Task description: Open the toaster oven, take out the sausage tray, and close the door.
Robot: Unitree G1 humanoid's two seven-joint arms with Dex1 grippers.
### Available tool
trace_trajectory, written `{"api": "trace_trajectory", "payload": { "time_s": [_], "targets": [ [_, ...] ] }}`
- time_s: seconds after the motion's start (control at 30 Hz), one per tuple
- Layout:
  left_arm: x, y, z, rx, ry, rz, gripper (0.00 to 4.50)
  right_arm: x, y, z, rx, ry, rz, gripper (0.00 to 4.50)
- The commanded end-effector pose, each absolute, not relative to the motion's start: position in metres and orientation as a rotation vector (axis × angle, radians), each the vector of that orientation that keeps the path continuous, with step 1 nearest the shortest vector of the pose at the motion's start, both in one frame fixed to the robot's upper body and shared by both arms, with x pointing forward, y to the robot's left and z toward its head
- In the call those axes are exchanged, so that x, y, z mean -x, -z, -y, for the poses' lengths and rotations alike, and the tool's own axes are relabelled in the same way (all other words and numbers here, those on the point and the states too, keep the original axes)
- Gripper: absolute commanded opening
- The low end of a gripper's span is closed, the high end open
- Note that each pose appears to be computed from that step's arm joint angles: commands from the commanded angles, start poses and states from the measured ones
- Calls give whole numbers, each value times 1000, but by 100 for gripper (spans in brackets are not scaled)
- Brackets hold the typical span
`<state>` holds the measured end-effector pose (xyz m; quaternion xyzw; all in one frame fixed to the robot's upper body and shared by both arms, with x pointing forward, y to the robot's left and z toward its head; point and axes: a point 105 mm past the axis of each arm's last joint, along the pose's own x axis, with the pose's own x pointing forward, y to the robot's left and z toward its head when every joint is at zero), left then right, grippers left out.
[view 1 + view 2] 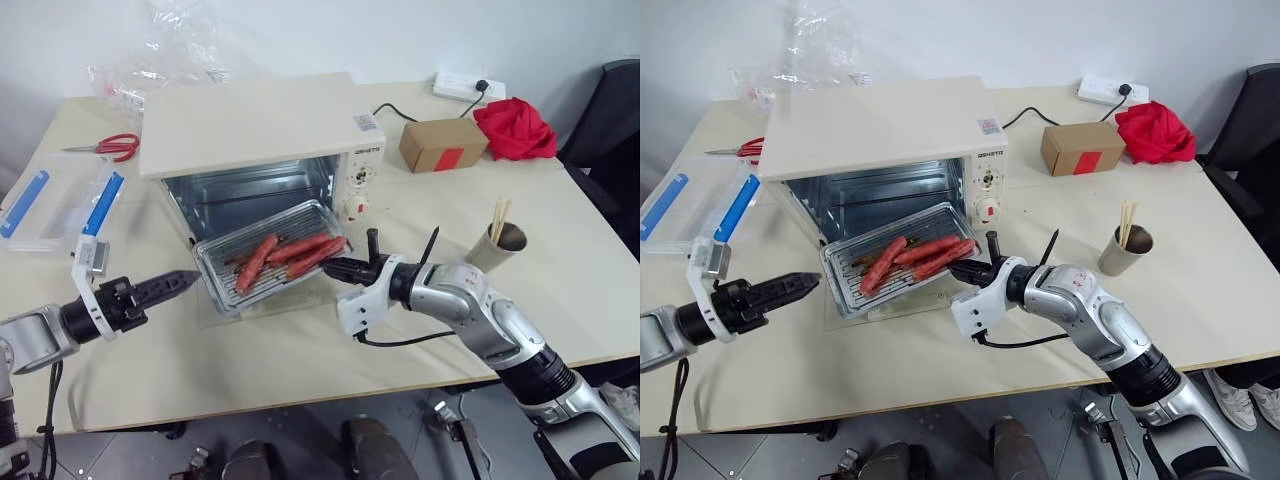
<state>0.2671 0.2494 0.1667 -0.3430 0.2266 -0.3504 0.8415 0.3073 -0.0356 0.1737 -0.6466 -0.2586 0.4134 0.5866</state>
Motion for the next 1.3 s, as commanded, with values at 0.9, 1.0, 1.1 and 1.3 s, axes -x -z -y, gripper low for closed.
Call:
{"api": "trace_trajectory", "payload": {
  "time_s": [0.9, 1.0, 1.1, 1.3],
  "targets": [
    [-267, -161, -194, 1088, 782, -472, 93, -287, -206, 26, 1495, -1033, 772, 0],
    [-266, -161, -194, 1106, 800, -464, 8, -286, -206, 25, 1489, -1048, 772, 0],
    [-268, -162, -196, 1125, 800, -447, 4, -286, -205, 26, 1484, -1058, 769, 0],
    [-272, -159, -200, 1162, 755, -423, 4, -285, -207, 29, 1426, -1094, 744, 0]
  ]
}}
